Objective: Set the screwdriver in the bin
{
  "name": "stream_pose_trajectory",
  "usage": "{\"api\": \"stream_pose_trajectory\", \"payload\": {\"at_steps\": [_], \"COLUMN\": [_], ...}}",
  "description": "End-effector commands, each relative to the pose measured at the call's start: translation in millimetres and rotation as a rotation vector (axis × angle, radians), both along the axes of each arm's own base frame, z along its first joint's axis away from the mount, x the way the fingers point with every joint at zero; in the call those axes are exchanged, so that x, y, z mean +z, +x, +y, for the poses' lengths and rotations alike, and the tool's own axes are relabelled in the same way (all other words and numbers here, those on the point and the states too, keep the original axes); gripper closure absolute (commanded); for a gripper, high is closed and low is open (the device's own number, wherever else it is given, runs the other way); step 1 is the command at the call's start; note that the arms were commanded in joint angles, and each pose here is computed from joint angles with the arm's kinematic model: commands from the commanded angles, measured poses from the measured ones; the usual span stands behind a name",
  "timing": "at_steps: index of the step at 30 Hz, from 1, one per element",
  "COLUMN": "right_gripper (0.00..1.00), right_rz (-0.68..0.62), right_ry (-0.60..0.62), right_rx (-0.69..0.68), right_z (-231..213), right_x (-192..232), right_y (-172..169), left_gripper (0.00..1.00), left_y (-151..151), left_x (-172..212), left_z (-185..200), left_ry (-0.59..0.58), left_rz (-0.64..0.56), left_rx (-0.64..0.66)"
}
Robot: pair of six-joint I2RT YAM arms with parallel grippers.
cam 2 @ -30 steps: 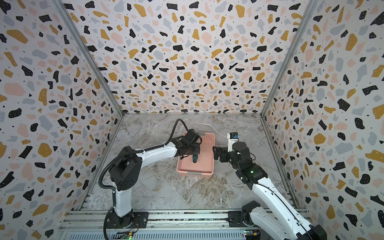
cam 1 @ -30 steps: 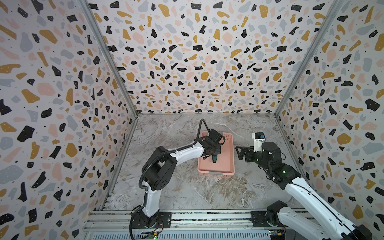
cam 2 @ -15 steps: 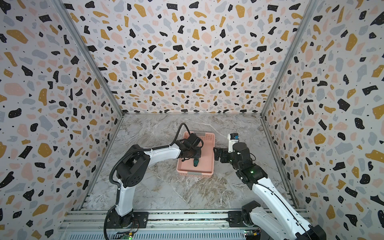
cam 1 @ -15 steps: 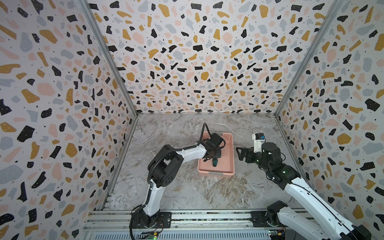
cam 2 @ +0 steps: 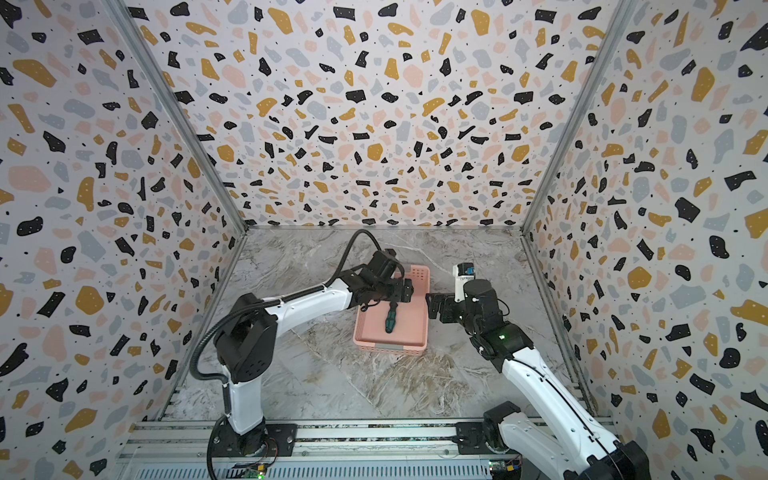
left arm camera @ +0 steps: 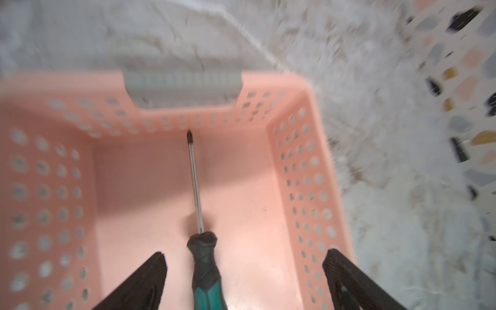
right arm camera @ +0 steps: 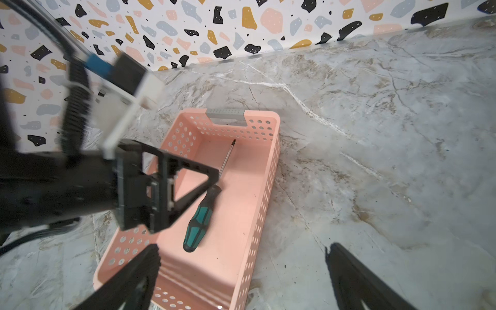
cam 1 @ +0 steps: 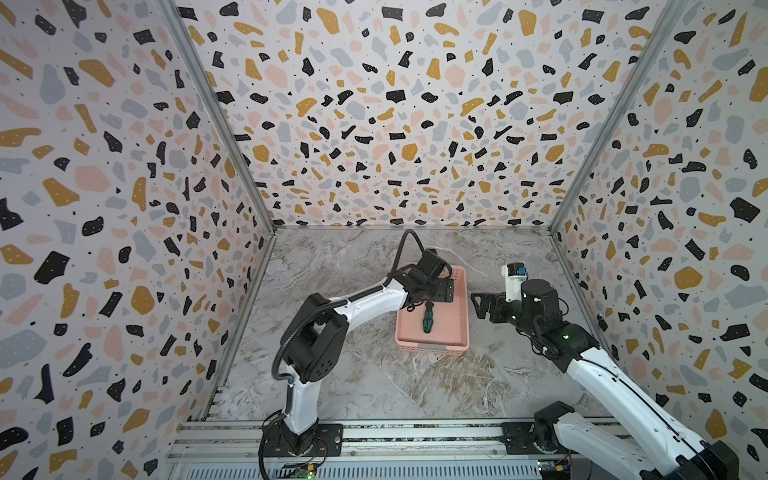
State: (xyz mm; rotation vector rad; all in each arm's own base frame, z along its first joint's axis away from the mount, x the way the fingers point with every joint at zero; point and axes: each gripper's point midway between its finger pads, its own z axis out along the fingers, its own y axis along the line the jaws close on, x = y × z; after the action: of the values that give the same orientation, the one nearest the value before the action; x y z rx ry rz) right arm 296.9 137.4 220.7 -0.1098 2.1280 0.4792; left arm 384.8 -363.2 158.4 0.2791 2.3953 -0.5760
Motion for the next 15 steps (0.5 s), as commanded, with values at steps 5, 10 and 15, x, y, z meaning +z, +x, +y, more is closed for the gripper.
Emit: {"api": "stream_pose_trajectory", "payload": {"at_steps": [5,10,15], "right_gripper": [0.01,0.01,0.01], "right_rz": [-0.124,-0.147,-0.208], "right_ry": [-0.029,-0.034,-0.028], "right_rx": [0.004,-0.015,-0.057], "right_z": [-9,-17,-28], "right_x": [55,62,79], "right_y": [13,19,30], "left_gripper": [0.00,0.01,0.00], "left_y": [9,-35,-71], "left_x": [192,229,223], "left_z": [101,205,277], "left_ry": [-0.120,-0.069,0.082], "left_rz": [-0.506,-0.838,-0.981], "left_rx": [0.135,0.394,0.554]}}
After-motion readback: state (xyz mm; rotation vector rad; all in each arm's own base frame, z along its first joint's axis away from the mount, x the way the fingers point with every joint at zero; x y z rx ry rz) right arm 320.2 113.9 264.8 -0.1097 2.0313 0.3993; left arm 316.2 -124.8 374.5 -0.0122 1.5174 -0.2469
